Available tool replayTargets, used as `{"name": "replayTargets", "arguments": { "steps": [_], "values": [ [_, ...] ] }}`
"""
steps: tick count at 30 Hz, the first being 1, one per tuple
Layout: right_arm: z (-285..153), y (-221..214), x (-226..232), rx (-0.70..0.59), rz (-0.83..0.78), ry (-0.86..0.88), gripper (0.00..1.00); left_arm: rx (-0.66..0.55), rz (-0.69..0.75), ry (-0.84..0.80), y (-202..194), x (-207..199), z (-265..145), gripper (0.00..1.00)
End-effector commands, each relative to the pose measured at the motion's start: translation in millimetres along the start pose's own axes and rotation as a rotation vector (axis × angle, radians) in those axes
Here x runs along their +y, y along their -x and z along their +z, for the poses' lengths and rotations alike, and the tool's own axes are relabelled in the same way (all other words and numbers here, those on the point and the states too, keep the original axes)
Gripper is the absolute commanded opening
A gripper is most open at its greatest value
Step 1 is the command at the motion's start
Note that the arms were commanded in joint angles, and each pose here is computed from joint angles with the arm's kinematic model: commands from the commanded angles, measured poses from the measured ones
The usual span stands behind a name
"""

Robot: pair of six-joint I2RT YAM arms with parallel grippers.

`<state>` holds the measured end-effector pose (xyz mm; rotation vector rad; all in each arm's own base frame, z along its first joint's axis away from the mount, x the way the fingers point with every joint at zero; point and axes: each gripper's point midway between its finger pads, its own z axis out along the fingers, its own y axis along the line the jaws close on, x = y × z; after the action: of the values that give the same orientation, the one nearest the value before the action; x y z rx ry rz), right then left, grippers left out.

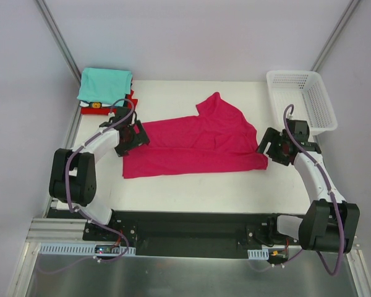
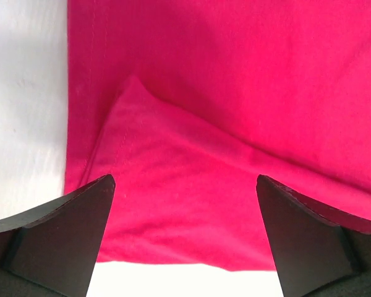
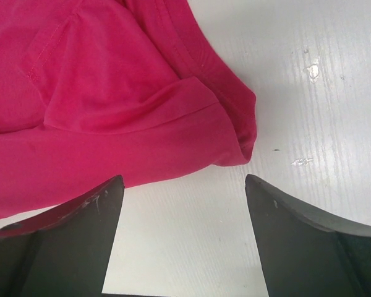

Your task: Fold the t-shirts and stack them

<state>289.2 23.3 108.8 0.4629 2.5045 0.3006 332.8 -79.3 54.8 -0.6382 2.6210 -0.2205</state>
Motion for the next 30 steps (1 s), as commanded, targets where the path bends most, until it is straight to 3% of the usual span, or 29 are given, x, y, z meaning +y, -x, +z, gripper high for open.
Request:
{"name": "replayTargets", "arguments": {
  "steps": [1, 6, 15, 19, 23, 29, 30],
  "values": [
    [-6, -8, 3, 0.008, -0.015, 0.024, 0.83, -0.095, 0.037, 0.002, 41, -7, 2, 0.99],
    [-2, -15, 0, 0.030, -0.018, 0.019, 0.83, -0.151, 0.028, 0.083, 59, 10, 3, 0.98],
    [-3, -15, 4, 0.033, -0.023, 0.039, 0.82, -0.116, -0.025, 0.098, 62, 23, 22, 0.92],
    [-6, -16, 7, 0.031, -0.023, 0.056, 0.82, -0.103, -0.041, 0.092, 63, 22, 30, 0.83],
    [-6, -18, 6, 0.034, -0.028, 0.057, 0.82, -0.095, -0.052, 0.085, 63, 21, 32, 0.66],
    [-2, -21, 6, 0.049, -0.021, 0.061, 0.82, -0.106, -0.060, 0.089, 62, 22, 28, 0.60],
    [-2, -22, 6, 0.049, -0.021, 0.062, 0.82, -0.104, -0.060, 0.092, 62, 23, 29, 0.55]
  ]
}}
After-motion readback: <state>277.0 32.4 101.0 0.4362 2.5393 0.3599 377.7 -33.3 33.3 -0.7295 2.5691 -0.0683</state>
